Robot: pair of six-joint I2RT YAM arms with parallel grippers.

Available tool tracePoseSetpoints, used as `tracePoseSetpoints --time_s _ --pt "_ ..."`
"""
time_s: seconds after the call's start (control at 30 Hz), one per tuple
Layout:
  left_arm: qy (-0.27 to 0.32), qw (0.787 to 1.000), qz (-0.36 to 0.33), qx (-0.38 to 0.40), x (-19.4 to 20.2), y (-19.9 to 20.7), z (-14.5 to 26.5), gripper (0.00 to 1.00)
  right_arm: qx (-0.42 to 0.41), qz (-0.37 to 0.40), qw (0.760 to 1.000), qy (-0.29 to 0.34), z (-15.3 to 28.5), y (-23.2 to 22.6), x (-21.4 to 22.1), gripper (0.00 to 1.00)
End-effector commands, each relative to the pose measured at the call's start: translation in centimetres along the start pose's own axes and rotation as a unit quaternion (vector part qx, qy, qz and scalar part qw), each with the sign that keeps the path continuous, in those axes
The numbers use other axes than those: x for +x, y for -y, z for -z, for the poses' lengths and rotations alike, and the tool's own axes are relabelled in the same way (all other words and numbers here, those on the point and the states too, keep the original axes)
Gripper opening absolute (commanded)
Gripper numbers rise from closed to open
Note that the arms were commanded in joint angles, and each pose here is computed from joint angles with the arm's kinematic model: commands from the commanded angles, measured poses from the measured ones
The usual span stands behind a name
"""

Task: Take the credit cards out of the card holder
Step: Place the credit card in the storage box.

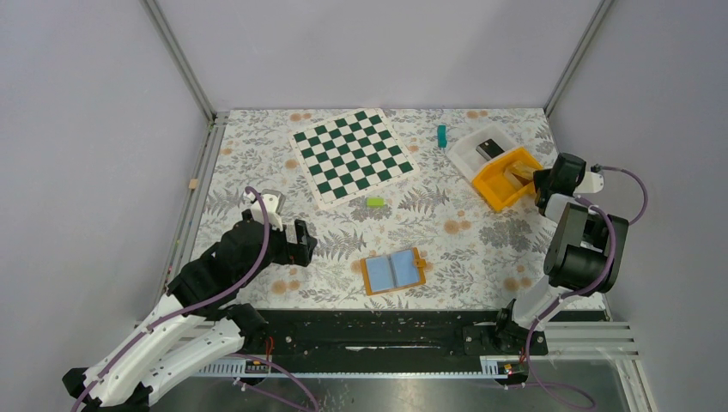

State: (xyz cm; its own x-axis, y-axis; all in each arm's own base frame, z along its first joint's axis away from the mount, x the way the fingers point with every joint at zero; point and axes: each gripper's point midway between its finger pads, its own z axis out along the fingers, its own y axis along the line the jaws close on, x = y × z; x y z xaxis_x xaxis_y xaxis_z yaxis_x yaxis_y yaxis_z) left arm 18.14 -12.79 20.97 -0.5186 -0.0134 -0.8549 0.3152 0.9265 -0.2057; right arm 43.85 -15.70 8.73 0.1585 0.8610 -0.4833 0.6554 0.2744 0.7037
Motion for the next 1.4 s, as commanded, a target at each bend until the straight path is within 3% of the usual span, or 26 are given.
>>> tracePoseSetpoints --time_s 0.0,0.13,0.4,0.77,1.0,1.37 --pt "0.022 1.0 0.0 -0.001 -1.4 0.1 0.3 0.99 0.025 0.005 1.0 0.01 -0.1 1.0 -0.5 0.13" --pt "0.021 1.0 0.0 -0.002 -1.4 0.1 0.2 0.99 0.008 -0.002 1.0 0.012 -0.3 0.4 -0.5 0.0" --pt "0.016 1.0 -0.002 -0.001 -1.3 0.2 0.1 0.99 -0.037 -0.052 0.997 0.036 -1.0 -0.8 -0.9 0.0" --pt "0.01 1.0 -0.006 0.001 -1.2 0.3 -0.1 0.99 -0.042 -0.051 0.997 0.039 -2.2 0.8 0.2 0.0" --pt "0.009 1.0 -0.006 0.0 -1.1 0.3 -0.2 0.99 -0.024 -0.025 0.999 0.023 -2.3 0.5 0.2 0.21" --pt "0.008 1.0 -0.004 0.0 -1.1 0.3 -0.2 0.99 0.041 0.004 0.999 0.025 -1.2 0.6 -1.4 0.36"
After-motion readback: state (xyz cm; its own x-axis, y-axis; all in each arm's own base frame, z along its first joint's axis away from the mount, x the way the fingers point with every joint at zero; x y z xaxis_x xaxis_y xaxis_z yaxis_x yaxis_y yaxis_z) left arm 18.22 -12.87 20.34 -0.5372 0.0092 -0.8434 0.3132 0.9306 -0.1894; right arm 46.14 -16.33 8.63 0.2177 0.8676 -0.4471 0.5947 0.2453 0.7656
